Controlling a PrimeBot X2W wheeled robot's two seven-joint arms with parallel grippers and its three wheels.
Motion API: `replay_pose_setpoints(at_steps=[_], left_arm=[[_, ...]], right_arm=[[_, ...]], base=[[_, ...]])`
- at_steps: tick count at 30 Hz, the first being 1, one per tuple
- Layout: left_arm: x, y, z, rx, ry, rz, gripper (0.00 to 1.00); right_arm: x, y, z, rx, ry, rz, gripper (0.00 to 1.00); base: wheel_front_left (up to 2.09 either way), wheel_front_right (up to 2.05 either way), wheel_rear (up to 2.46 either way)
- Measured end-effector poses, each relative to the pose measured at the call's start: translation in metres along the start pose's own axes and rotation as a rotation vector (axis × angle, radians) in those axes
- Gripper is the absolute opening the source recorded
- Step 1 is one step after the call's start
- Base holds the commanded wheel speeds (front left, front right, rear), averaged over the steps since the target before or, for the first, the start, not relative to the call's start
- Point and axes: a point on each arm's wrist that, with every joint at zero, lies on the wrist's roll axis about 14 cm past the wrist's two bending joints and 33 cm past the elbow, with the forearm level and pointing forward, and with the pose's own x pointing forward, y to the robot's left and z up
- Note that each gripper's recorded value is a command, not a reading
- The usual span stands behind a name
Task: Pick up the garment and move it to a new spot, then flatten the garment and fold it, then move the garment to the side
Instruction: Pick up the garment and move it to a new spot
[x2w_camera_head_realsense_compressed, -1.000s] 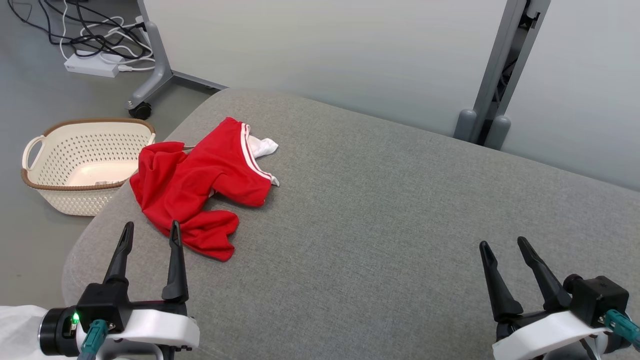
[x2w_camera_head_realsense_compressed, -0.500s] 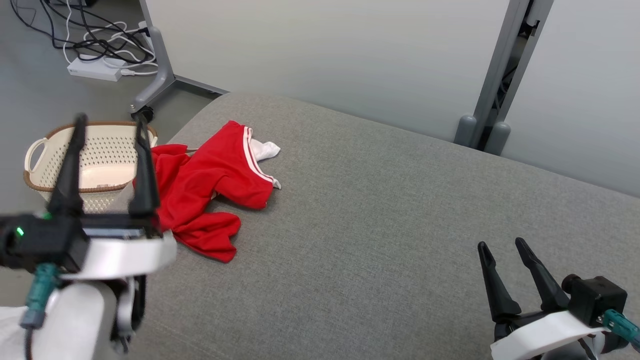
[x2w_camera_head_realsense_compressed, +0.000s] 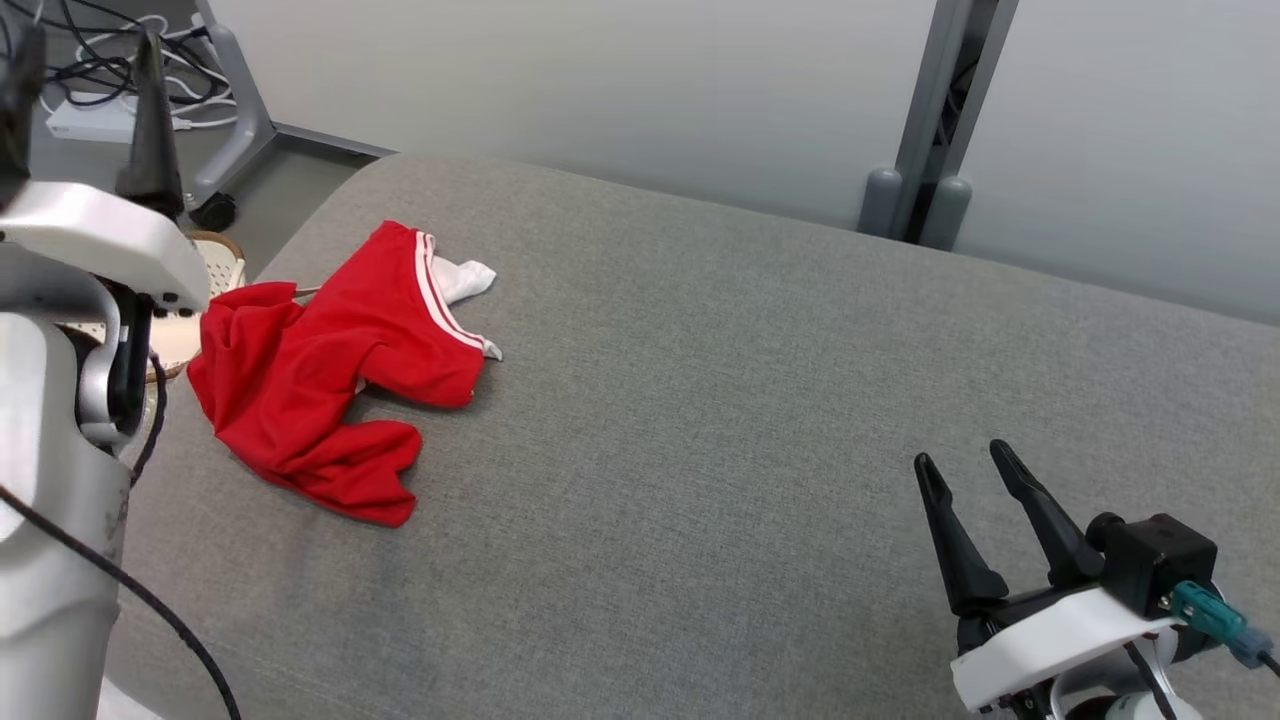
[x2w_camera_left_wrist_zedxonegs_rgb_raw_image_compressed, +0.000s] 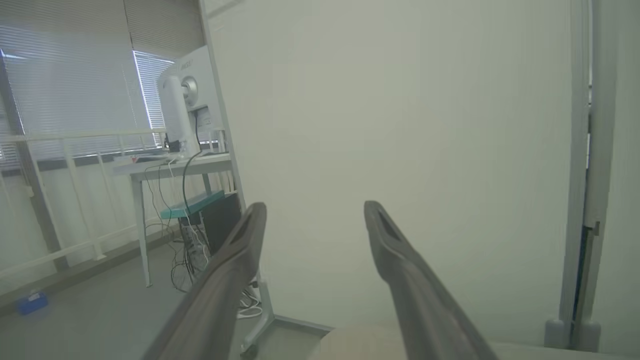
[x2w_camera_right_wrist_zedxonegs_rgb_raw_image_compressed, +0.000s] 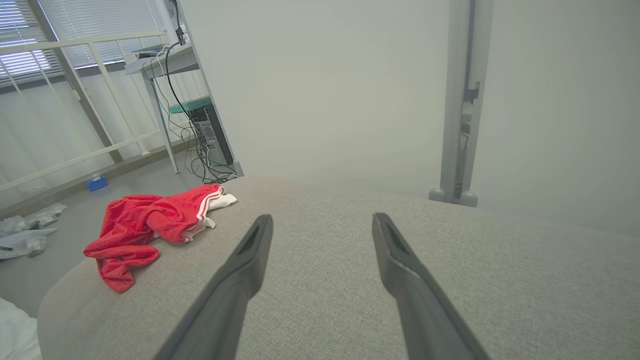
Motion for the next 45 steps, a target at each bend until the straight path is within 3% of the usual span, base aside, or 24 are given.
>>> replay_pose_setpoints(at_steps=[5, 10, 20, 21, 23, 24, 27, 32, 39, 45], left_arm=[[-0.010, 0.000, -0.112, -0.028, 0.355, 0.022, 1.00], [-0.050, -0.007, -0.206, -0.083, 0.682, 0.067, 1.00], [-0.129, -0.035, -0.299, -0.208, 1.062, 0.124, 1.00], [-0.132, -0.034, -0.303, -0.202, 1.078, 0.135, 0.96], [-0.136, -0.038, -0.307, -0.223, 1.094, 0.146, 0.33], [-0.136, -0.040, -0.309, -0.234, 1.093, 0.151, 0.00], [-0.131, -0.041, -0.308, -0.233, 1.052, 0.164, 0.00], [-0.076, -0.022, -0.270, -0.175, 0.797, 0.181, 0.00], [-0.001, -0.017, -0.184, -0.132, 0.444, 0.129, 0.00], [0.028, -0.030, -0.096, -0.129, 0.140, 0.062, 0.00]], right_arm=[[0.006, -0.013, -0.006, 0.004, 0.022, -0.016, 1.00], [0.012, -0.025, -0.016, 0.006, 0.053, -0.022, 1.00], [0.023, -0.047, -0.036, 0.011, 0.107, -0.032, 1.00], [0.024, -0.047, -0.037, 0.013, 0.110, -0.030, 1.00], [0.023, -0.047, -0.042, 0.018, 0.125, -0.026, 1.00], [0.023, -0.048, -0.043, 0.017, 0.131, -0.027, 1.00], [0.021, -0.054, -0.043, 0.010, 0.133, -0.038, 1.00], [0.019, -0.061, -0.029, -0.004, 0.097, -0.064, 1.00], [0.011, -0.061, -0.005, -0.014, 0.025, -0.100, 1.00], [-0.002, -0.060, 0.009, -0.018, -0.018, -0.133, 1.00]], base=[[0.00, 0.00, 0.00], [0.00, 0.00, 0.00], [0.00, 0.00, 0.00], [0.00, 0.00, 0.00], [0.00, 0.00, 0.00], [0.00, 0.00, 0.00], [0.00, 0.00, 0.00], [0.00, 0.00, 0.00], [0.00, 0.00, 0.00], [0.00, 0.00, 0.00]])
